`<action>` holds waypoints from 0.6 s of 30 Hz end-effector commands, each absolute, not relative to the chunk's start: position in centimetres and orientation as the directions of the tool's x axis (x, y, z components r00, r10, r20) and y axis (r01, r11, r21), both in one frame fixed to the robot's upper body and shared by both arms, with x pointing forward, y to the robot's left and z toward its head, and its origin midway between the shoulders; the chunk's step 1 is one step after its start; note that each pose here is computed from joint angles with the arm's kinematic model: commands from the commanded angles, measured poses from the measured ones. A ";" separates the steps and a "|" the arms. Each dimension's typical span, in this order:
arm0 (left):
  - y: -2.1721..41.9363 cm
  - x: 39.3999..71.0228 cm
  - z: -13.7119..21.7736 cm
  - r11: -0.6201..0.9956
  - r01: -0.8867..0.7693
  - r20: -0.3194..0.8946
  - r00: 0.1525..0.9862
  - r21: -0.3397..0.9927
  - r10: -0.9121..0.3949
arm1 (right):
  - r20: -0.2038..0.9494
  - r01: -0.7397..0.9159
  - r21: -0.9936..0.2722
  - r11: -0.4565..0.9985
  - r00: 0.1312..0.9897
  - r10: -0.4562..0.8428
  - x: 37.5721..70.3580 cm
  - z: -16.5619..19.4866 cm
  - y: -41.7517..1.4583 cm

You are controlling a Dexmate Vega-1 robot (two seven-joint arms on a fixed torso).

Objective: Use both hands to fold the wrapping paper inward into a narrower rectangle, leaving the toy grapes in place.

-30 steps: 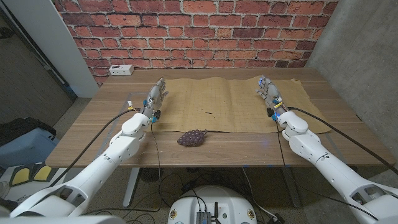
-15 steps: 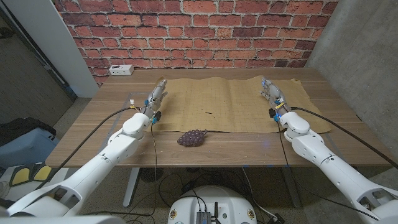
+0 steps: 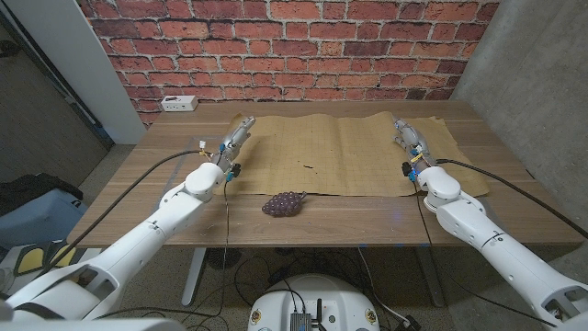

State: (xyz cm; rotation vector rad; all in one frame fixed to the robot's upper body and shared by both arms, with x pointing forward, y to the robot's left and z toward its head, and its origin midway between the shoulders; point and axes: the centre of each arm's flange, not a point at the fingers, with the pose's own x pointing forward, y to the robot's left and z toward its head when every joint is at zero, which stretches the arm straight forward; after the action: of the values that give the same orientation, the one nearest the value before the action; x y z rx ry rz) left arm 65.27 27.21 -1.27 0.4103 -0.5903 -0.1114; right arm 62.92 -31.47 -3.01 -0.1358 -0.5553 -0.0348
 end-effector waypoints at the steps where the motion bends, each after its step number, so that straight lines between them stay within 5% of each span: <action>1: 26.3 65.8 -0.6 0.853 -0.020 0.486 0.828 0.522 -0.279 | 0.516 0.163 -0.150 0.975 0.854 -0.063 62.0 -3.0 -32.2; 18: 24.7 65.7 0.2 0.733 -0.066 0.432 0.842 0.677 -0.323 | 0.493 0.295 -0.161 0.942 0.851 -0.182 60.3 -3.5 -34.1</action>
State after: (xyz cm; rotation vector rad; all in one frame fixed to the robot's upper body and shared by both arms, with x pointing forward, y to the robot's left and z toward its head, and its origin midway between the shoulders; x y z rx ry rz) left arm 65.79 25.58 -0.28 0.6359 -0.5696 -0.1531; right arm 61.28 -33.06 -3.29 -0.2039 -0.5141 -0.1792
